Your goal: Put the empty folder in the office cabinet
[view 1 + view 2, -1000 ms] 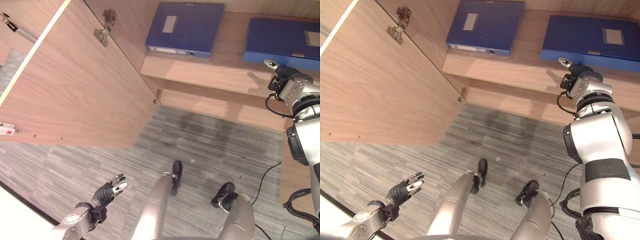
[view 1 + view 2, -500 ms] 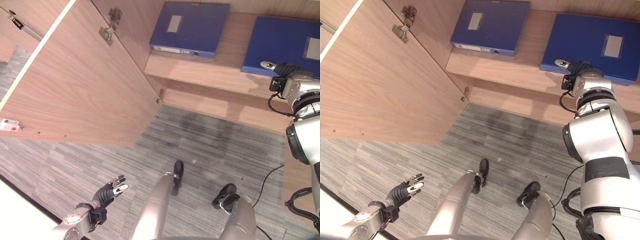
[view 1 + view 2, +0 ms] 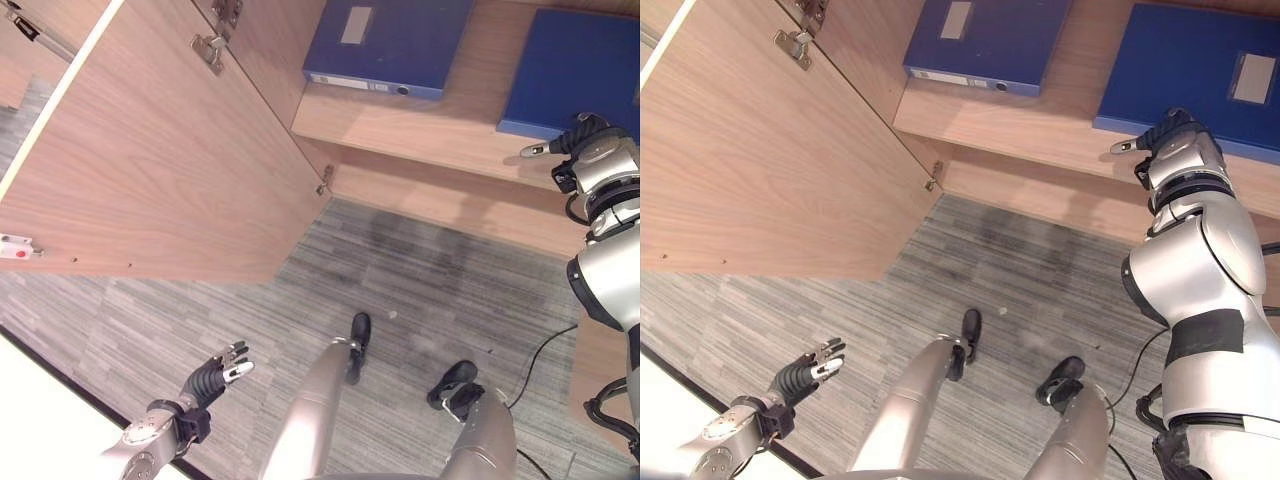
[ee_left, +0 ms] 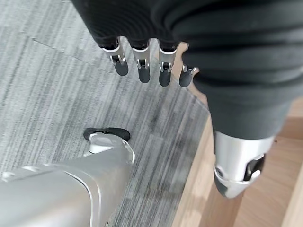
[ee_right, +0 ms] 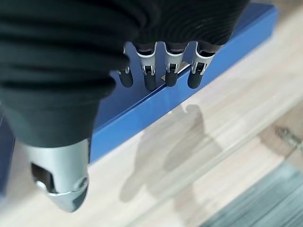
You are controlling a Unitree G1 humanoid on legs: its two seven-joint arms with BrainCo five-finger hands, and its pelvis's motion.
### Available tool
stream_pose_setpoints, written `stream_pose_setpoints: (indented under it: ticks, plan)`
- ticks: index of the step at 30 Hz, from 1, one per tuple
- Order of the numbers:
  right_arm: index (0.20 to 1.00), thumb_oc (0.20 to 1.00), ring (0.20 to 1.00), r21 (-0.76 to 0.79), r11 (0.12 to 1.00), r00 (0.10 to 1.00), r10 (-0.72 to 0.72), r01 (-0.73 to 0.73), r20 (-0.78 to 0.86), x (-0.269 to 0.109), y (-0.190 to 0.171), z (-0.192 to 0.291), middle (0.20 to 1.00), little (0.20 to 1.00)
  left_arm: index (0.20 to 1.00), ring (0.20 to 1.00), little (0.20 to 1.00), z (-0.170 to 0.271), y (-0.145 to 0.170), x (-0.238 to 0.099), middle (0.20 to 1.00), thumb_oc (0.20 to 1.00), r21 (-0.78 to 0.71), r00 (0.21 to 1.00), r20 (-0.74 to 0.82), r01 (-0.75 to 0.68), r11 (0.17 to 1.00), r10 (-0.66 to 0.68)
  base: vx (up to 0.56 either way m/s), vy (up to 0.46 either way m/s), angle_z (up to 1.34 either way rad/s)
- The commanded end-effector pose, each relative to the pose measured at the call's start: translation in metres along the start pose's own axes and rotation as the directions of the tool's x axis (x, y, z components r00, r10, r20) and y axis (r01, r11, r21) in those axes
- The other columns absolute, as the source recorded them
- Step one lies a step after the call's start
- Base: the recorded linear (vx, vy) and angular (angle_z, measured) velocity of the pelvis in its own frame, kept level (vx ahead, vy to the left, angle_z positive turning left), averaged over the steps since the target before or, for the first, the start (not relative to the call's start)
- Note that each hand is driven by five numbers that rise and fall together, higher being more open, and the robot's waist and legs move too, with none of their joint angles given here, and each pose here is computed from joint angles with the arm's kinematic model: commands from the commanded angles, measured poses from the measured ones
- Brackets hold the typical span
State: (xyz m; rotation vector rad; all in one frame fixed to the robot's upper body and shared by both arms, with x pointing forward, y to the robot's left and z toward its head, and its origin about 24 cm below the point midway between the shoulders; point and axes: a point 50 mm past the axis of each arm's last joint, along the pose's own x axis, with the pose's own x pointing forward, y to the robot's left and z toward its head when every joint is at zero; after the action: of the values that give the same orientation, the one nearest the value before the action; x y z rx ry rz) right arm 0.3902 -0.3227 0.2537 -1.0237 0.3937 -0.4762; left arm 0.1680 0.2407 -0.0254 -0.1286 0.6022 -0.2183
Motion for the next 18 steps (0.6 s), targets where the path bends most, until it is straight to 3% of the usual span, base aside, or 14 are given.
stream_pose_setpoints:
  ticks: [1,5,11,18]
  plan:
    - [1.000,1.000,1.000,-0.168,0.982,0.996,-0.089,0.084,-0.017,0.002,-0.019,-0.016,1.000,1.000,1.000,1.000,1.000,0.000,0.006,-0.010,1.000,1.000,0.035,1.000,0.014,-0.027,0.999,0.027,0.00,0.000,0.00]
    - [1.000,1.000,1.000,-0.177,0.981,0.996,-0.086,0.083,-0.010,0.002,-0.017,-0.017,1.000,1.000,1.000,1.000,1.000,0.004,0.006,-0.009,1.000,1.000,0.042,0.999,0.037,-0.032,0.999,0.030,0.00,0.000,0.00]
    - [1.000,1.000,1.000,-0.371,0.922,0.994,-0.087,0.107,0.071,0.000,-0.001,0.008,1.000,1.000,1.000,1.000,1.000,0.011,0.006,-0.006,1.000,1.000,0.022,0.995,0.086,-0.057,0.998,0.055,0.00,0.000,0.00]
    - [1.000,1.000,1.000,-0.399,0.912,0.995,-0.081,0.096,0.054,0.001,0.000,0.004,1.000,1.000,1.000,1.000,1.000,0.013,0.002,-0.004,1.000,1.000,0.021,0.994,0.103,-0.048,0.999,0.046,0.00,0.000,0.00]
